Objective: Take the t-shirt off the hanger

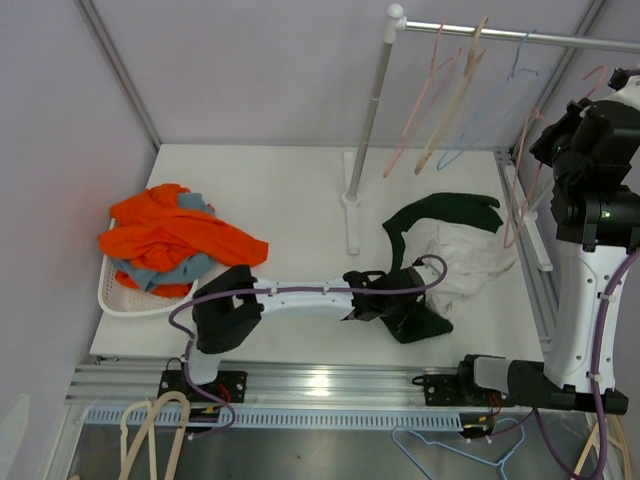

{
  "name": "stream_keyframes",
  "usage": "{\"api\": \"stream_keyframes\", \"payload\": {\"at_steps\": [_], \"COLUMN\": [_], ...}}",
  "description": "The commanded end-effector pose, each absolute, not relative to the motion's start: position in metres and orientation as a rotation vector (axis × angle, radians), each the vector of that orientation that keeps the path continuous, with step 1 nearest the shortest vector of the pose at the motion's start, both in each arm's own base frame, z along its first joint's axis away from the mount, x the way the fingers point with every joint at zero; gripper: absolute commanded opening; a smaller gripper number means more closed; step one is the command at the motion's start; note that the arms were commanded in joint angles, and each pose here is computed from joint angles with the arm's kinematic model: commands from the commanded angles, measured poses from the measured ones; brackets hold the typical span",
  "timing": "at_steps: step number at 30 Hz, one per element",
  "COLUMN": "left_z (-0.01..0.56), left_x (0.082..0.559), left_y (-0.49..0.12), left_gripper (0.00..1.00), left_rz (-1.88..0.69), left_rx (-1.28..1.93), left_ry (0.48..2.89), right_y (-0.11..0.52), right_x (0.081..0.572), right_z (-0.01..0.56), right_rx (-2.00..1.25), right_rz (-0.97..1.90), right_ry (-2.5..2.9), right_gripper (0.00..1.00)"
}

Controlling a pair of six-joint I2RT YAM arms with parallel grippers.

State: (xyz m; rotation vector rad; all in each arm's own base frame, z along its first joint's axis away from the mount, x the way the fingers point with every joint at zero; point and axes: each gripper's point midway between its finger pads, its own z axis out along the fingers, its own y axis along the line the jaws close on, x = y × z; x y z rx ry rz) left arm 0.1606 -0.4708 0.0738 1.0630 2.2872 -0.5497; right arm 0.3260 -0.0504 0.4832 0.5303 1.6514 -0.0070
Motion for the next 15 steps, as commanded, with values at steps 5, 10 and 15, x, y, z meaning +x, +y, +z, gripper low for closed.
{"api": "stream_keyframes", "payload": {"at_steps": [5,10,15], "left_z": [0.144,0.214,0.315], "left_x": [0.129,0.124,0.155], "left_y": [-0.466,-0.440,-0.384], "left_gripper": [0.01,0.01,0.01], "left_rz": [-0.745,-0.784,-0.712], "left_rx": [0.955,0.922,0.787], "left_ry": [2.112,1.935,1.757], "right_y": [-0.076,-0.092,-0.103], "right_x": [0.332,0.365,0.392], "right_z": [0.528,0.539,0.554], "right_rx": [0.487,0.472,0.456], "right_rz": [-0.134,-0.177,-0.234], "right_ry": [1.504,1.453,1.412], "right_gripper": [0.00,0.00,0.00]}}
